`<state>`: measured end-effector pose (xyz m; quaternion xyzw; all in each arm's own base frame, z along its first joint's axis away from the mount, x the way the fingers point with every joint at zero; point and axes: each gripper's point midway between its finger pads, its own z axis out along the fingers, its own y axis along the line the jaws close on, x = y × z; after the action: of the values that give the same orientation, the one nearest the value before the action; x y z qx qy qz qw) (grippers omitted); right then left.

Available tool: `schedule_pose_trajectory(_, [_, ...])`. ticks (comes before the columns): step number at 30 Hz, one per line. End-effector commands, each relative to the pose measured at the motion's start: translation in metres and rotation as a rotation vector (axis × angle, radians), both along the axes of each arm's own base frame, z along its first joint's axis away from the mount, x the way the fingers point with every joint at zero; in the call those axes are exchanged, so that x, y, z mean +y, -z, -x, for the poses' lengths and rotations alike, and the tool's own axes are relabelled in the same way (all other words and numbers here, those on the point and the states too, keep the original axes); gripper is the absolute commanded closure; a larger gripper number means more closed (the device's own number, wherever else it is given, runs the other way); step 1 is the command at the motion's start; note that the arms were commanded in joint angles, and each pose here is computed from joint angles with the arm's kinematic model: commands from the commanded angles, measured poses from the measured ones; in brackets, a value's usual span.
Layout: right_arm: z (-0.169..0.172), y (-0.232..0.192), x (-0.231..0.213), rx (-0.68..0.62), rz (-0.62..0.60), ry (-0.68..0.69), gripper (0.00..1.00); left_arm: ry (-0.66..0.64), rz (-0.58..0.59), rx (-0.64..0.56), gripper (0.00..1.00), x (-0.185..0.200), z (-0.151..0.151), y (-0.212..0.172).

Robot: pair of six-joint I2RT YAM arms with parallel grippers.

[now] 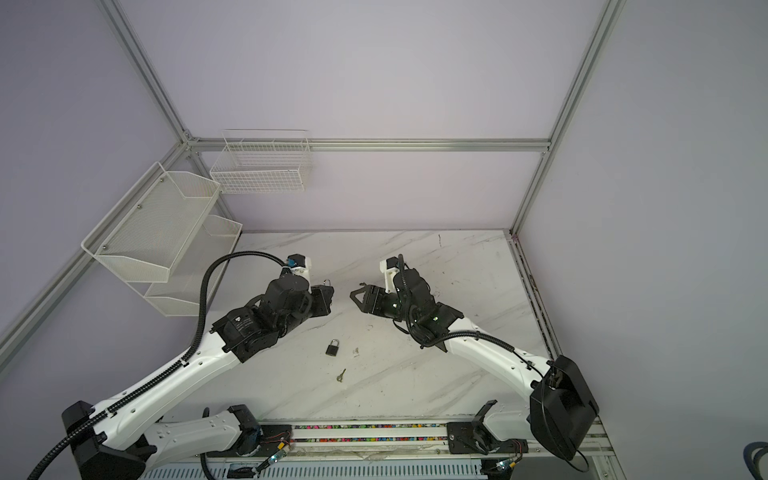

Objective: Unlock with the key
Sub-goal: 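Open the right gripper and raise the right arm away from the padlock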

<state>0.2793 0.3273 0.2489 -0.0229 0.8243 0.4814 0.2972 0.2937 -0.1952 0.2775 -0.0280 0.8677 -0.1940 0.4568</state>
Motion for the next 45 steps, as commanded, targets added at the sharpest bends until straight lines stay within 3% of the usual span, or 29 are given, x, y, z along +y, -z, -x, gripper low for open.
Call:
schedule_pose_trajectory(1, [-0.011, -0.008, -0.017, -0.059, 0.09, 0.036, 0.38, 0.147, -0.124, -0.192, 1.0, -0.006, -0.003, -0.025])
schedule_pose_trajectory(11, [-0.02, -0.032, -0.032, -0.132, 0.222, 0.004, 0.36, 0.386, -0.144, -0.43, 1.0, -0.037, 0.009, -0.013])
schedule_pose_trajectory(20, [-0.022, -0.038, -0.028, -0.143, 0.36, -0.088, 0.35, 0.5, -0.146, -0.621, 1.0, -0.051, 0.022, -0.007])
schedule_pose_trajectory(30, [-0.024, -0.036, -0.004, -0.19, 0.493, -0.161, 0.35, 0.501, -0.143, -0.65, 1.0, -0.055, 0.018, -0.008])
schedule_pose_trajectory(41, [-0.029, -0.065, -0.015, -0.274, 0.529, -0.117, 0.34, 0.482, -0.141, -0.626, 1.0, -0.057, 0.011, -0.005])
schedule_pose_trajectory(45, [-0.021, -0.065, -0.006, -0.277, 0.509, -0.176, 0.33, 0.485, -0.138, -0.621, 1.0, -0.06, 0.009, -0.005])
